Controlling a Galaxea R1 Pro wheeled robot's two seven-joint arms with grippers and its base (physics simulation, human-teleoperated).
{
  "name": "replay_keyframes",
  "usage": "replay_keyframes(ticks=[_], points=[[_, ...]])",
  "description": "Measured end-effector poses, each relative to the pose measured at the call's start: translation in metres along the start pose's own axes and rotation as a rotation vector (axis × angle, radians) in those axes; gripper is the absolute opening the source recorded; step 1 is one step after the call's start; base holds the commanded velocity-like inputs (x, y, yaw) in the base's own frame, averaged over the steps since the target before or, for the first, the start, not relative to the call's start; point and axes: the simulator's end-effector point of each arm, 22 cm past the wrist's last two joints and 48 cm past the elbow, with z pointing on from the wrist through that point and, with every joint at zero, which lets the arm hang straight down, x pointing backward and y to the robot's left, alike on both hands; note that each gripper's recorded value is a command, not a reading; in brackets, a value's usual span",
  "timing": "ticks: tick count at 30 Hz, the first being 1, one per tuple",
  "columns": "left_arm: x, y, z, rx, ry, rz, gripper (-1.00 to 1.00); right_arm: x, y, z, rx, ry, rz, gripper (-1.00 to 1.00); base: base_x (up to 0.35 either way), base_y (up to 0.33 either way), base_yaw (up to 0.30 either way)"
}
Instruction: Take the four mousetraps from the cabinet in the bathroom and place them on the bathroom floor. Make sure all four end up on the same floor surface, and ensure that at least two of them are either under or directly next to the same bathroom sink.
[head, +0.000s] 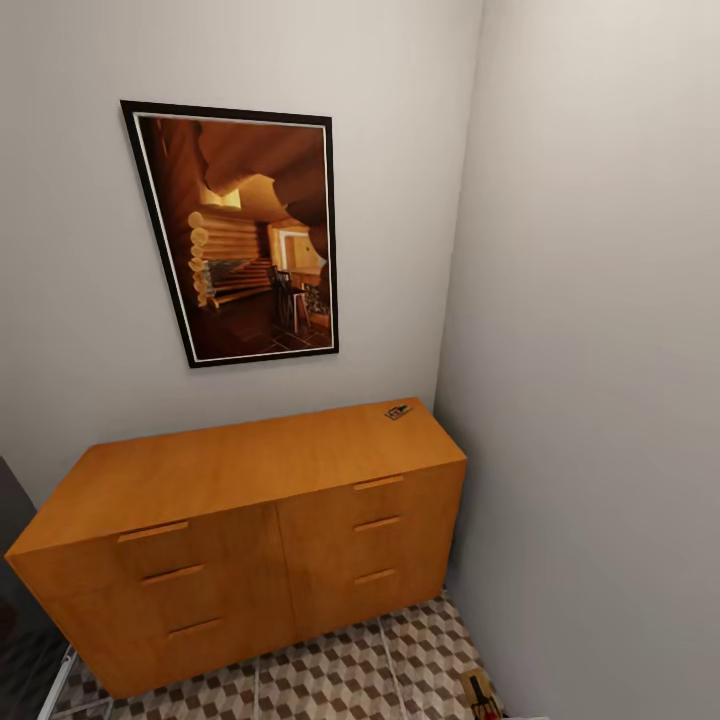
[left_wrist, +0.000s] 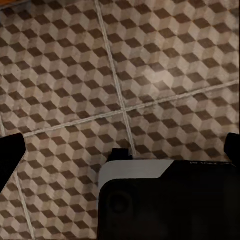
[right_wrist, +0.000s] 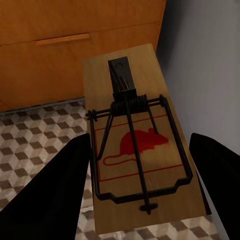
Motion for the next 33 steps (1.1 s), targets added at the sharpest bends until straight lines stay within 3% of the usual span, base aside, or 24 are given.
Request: replay_keyframes(ticks=[1, 3, 6, 10, 11, 12, 15, 18, 21, 23, 24, 28, 33], points=[[-0.006, -0.01, -0.002, 0.02, 0.005, -0.001, 1.0, 0.0, 0.0, 0.0, 0.0, 0.0, 0.0, -1.0, 0.0, 0.0, 0.0], [-0.039, -0.055, -0.015, 0.113, 0.017, 0.018, 1.0, 0.0, 0.0, 0.0, 0.0, 0.0, 0.0, -1.0, 0.0, 0.0, 0.0], [-0.067, -0.084, -0.031, 0.179, 0.013, 0.041, 1.0, 0.0, 0.0, 0.0, 0.0, 0.0, 0.0, -1.0, 0.0, 0.0, 0.0], [-0.114, -0.125, -0.066, 0.273, -0.019, 0.097, 1.0, 0.0, 0.0, 0.0, 0.0, 0.0, 0.0, -1.0, 0.0, 0.0, 0.0], [-0.138, -0.141, -0.089, 0.31, -0.042, 0.142, 1.0, 0.0, 0.0, 0.0, 0.0, 0.0, 0.0, -1.0, 0.0, 0.0, 0.0], [-0.149, -0.146, -0.098, 0.322, -0.059, 0.156, 1.0, 0.0, 0.0, 0.0, 0.0, 0.0, 0.0, -1.0, 0.0, 0.0, 0.0], [-0.185, -0.162, -0.14, 0.34, -0.119, 0.251, 1.0, 0.0, 0.0, 0.0, 0.0, 0.0, 0.0, -1.0, 0.0, 0.0, 0.0], [-0.213, -0.175, -0.177, 0.331, -0.18, 0.325, 1.0, 0.0, 0.0, 0.0, 0.0, 0.0, 0.0, -1.0, 0.0, 0.0, 0.0], [-0.236, -0.181, -0.204, 0.305, -0.242, 0.368, 1.0, 0.0, 0.0, 0.0, 0.0, 0.0, 0.0, -1.0, 0.0, 0.0, 0.0], [-0.259, -0.181, -0.227, 0.268, -0.316, 0.391, 1.0, 0.0, 0.0, 0.0, 0.0, 0.0, 0.0, -1.0, 0.0, 0.0, 0.0], [-0.279, -0.177, -0.245, 0.231, -0.382, 0.399, 1.0, 0.0, 0.0, 0.0, 0.0, 0.0, 0.0, -1.0, 0.0, 0.0, 0.0], [-0.303, -0.17, -0.267, 0.204, -0.454, 0.386, 1.0, 0.0, 0.0, 0.0, 0.0, 0.0, 0.0, -1.0, 0.0, 0.0, 0.0], [-0.345, -0.14, -0.28, 0.161, -0.511, 0.31, 1.0, 0.0, 0.0, 0.0, 0.0, 0.0, 0.0, -1.0, 0.0, 0.0, 0.0]])
